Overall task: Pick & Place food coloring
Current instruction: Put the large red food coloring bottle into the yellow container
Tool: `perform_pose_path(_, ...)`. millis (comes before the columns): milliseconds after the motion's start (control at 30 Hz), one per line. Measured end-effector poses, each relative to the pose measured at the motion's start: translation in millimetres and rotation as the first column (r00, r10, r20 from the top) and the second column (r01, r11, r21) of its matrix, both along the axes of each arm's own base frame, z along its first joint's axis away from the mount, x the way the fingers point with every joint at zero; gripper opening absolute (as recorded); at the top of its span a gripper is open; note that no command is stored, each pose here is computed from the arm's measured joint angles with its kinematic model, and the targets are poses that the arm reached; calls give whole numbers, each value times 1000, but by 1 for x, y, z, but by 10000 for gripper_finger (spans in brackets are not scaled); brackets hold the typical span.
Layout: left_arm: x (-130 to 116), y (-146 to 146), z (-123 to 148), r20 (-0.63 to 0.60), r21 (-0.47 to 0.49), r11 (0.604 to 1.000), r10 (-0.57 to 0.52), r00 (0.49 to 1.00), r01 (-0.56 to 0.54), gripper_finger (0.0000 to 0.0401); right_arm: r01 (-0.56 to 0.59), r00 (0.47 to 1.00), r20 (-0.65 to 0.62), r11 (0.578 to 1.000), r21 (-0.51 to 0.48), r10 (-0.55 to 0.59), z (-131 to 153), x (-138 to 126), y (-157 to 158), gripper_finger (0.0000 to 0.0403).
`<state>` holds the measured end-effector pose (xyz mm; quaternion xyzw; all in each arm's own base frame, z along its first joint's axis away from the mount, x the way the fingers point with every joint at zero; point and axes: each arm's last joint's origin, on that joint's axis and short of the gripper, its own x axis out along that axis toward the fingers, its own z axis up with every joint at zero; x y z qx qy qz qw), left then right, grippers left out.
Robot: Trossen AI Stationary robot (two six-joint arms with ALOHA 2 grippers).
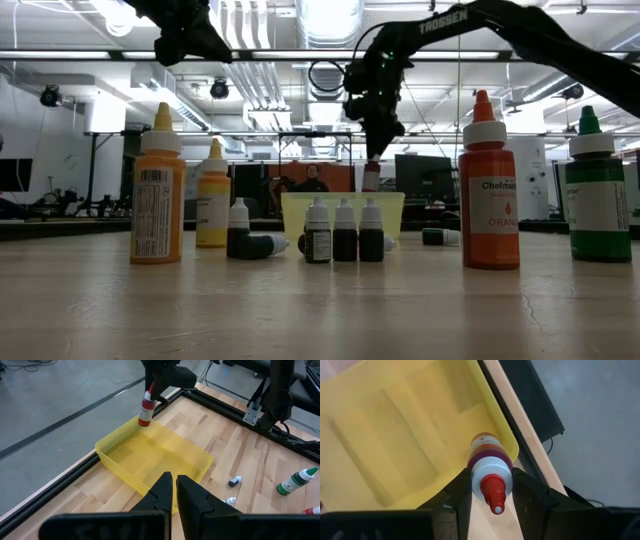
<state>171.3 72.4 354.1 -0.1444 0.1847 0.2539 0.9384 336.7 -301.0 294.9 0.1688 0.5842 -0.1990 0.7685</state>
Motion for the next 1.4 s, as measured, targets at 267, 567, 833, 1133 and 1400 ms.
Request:
perform_pose_path(267,0,0,0,0,-1,1000,0,1000,0,0,-5,1000,-31,1000,20,5,-18,5,-6,109)
perform_pose_path(567,0,0,-3,-5,-9,1000,3,1000,-3,0,-13,999,-32,1000,17,13,-29,9,-12,109)
perform_pose_path(833,1,0,-7,-10,-29,1000,10,1000,-11,0,-7,997,-76,1000,10,8,-41,10,-17,109)
perform_pose_path(1133,1,0,-9,-13,-34,999,6,1000,-7,0,-11,994,-107,1000,15,12,-54,13,-20,109)
perform_pose_path(1400,1,0,-8,-11,-34,999,5,1000,-5,0,-9,995,-98,1000,6,10,-56,14,-23,109)
